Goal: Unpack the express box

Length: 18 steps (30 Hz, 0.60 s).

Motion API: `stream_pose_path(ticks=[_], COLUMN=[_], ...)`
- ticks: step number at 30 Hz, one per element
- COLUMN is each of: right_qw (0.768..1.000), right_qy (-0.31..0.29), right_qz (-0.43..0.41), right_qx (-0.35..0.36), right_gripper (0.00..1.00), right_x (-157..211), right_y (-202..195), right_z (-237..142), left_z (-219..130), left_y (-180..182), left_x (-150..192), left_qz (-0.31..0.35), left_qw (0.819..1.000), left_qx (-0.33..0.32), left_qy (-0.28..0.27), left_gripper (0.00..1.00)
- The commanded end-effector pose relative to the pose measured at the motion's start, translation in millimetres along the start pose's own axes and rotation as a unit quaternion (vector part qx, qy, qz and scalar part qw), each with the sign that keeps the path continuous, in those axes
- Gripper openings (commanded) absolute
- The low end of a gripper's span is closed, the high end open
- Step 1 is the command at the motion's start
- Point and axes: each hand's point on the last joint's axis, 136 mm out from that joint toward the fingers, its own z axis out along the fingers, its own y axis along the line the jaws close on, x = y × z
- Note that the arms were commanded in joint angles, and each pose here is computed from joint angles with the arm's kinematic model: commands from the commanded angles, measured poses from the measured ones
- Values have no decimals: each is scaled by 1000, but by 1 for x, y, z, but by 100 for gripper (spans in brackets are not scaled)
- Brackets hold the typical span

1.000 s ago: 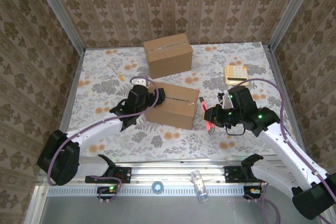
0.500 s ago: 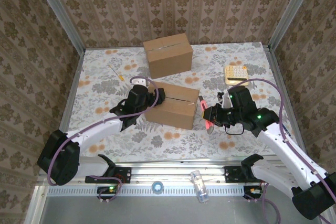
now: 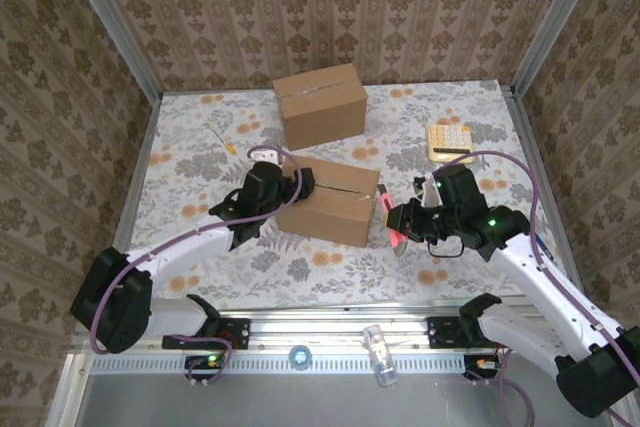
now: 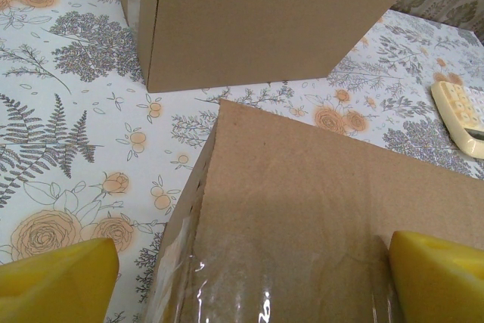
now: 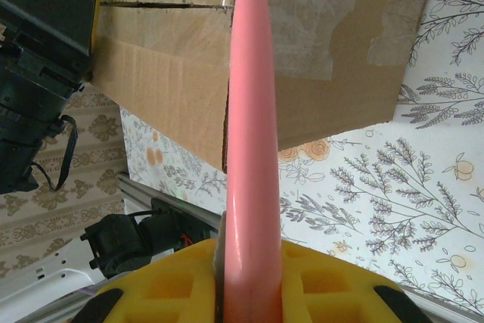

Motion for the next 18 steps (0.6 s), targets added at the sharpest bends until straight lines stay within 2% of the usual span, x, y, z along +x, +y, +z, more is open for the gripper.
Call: stream_pose_path(ticks=[1, 18], right_qw=[1000, 999], right_qy=[11, 31], right_qz=[9, 8], right_qx=[-3, -7], right_gripper=[0, 0], right_x=[5, 19], right_y=[-2, -1], right_z=[3, 12], left_z=[5, 11], left_y=[56, 60], left_x=[79, 90], left_qz=[33, 29], left_qw=[988, 985], left_qx=[-93, -98], left_qy=[123, 137], left_gripper=[92, 91])
